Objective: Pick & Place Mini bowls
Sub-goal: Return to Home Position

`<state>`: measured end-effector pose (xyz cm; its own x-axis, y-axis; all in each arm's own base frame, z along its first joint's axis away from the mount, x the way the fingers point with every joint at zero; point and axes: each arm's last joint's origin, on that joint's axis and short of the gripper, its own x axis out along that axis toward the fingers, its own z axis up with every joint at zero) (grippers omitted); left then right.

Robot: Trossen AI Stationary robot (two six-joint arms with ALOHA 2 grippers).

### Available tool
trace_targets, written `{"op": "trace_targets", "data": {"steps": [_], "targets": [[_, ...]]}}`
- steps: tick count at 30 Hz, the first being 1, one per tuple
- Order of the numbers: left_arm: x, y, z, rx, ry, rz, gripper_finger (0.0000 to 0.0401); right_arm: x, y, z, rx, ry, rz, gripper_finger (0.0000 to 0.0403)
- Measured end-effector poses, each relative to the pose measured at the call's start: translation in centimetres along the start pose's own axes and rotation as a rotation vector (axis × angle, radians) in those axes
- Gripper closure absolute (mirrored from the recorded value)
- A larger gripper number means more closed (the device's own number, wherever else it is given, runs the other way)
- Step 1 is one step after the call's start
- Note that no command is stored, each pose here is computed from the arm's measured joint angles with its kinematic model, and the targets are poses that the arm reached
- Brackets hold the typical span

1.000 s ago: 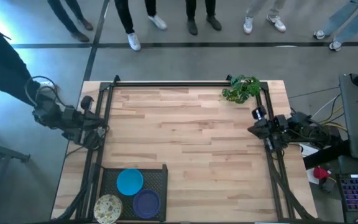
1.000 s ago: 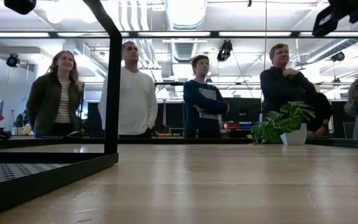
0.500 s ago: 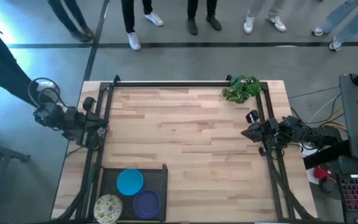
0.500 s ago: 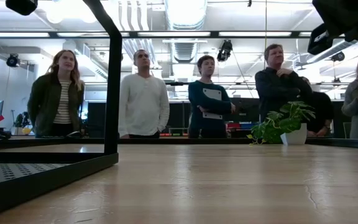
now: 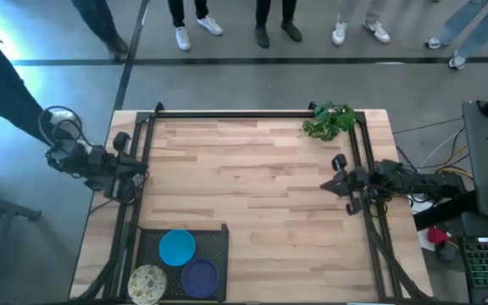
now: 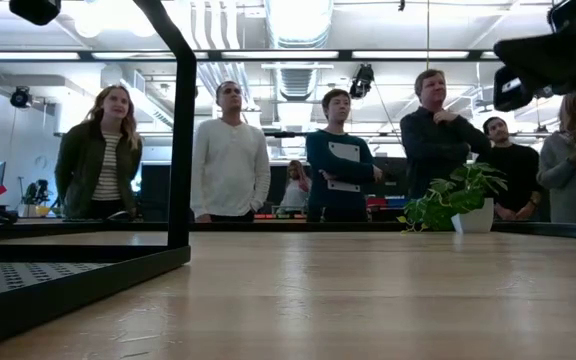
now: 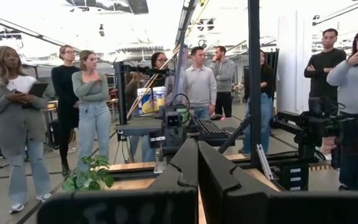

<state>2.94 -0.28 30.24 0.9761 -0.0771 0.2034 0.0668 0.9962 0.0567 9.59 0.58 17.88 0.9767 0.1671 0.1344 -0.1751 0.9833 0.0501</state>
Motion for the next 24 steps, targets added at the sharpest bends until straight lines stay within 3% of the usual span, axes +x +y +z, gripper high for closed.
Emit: {"op": "trace_targets", "data": {"steps": [12, 24], "targets": [[0.0, 0.0, 0.0, -0.001, 0.001, -0.001, 0.0401, 0.0, -0.1, -0.9, 0.083, 0.095, -0.012, 0.0394], [1.0, -0.8, -2.4, -0.02, 0.044, -0.04, 0.0401, 0.0, -0.1, -0.9, 0.027, 0.096, -0.011, 0.0394]]}}
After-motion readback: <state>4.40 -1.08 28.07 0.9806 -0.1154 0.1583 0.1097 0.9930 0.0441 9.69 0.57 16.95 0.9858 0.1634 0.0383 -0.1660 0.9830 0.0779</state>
